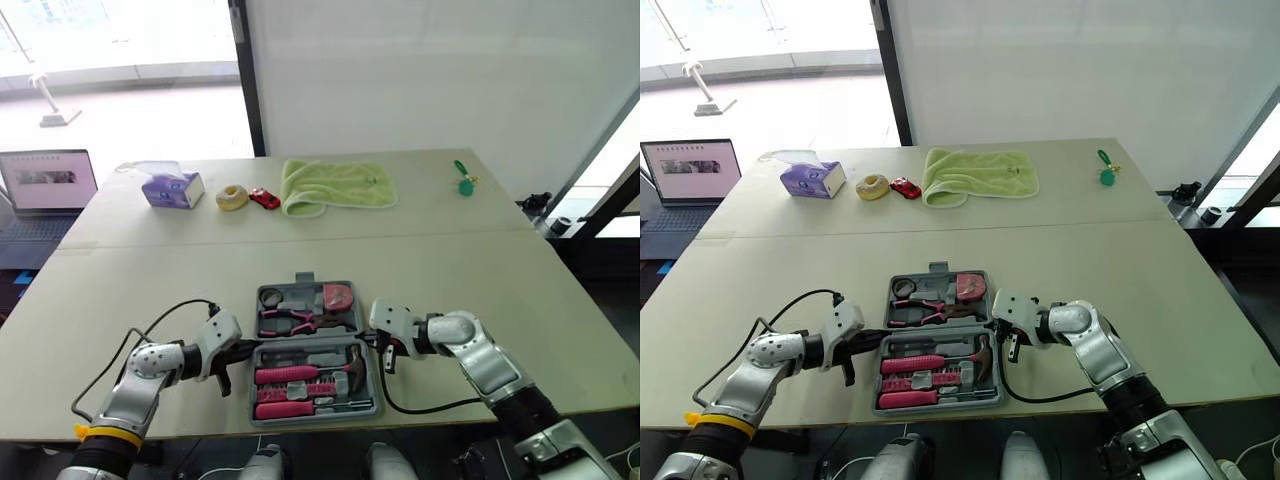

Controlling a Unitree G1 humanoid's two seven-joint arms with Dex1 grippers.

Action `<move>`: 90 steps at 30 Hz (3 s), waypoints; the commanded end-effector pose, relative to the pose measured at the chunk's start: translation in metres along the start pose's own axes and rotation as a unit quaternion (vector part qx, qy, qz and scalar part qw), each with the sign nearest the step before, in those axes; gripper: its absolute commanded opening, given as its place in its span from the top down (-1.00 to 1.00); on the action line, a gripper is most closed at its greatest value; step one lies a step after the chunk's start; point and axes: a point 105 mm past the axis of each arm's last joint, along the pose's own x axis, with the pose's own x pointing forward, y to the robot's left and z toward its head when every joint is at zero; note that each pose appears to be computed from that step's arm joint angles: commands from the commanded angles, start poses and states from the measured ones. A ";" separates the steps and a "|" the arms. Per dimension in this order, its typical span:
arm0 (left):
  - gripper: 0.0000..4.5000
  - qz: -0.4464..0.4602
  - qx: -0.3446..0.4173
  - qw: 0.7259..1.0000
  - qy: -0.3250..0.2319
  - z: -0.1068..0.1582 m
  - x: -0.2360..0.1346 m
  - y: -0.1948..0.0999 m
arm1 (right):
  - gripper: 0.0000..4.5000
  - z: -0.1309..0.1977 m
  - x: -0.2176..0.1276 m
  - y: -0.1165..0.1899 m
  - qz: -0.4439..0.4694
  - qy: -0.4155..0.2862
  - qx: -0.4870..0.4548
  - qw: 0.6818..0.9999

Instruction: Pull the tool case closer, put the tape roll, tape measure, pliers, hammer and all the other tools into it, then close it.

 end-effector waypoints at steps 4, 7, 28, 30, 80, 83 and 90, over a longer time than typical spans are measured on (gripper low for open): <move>0.95 -0.016 -0.009 1.000 0.007 -0.010 0.007 -0.010 | 1.00 -0.001 0.015 0.030 0.035 0.002 0.013 0.999; 0.95 -0.018 -0.008 1.000 0.014 -0.014 0.006 -0.012 | 1.00 -0.002 0.015 0.032 0.037 0.005 0.015 0.999; 0.95 0.043 -0.016 0.999 0.030 -0.024 -0.024 0.012 | 1.00 -0.023 -0.018 0.003 -0.050 0.060 0.052 0.996; 0.95 0.062 -0.020 0.997 0.028 -0.026 -0.036 0.019 | 1.00 -0.025 -0.029 -0.009 -0.076 0.063 0.049 0.994; 1.00 -0.109 -0.088 0.990 -0.001 -0.008 0.016 -0.094 | -0.99 0.074 0.009 -0.067 0.126 -0.285 0.577 0.755; 1.00 -0.082 -0.092 0.992 -0.025 -0.004 0.014 -0.088 | -0.99 0.084 -0.005 -0.064 0.166 -0.318 0.573 0.737; 1.00 0.020 -0.181 0.974 -0.133 0.020 -0.055 -0.035 | -0.99 0.104 -0.042 -0.048 0.234 -0.340 0.543 0.731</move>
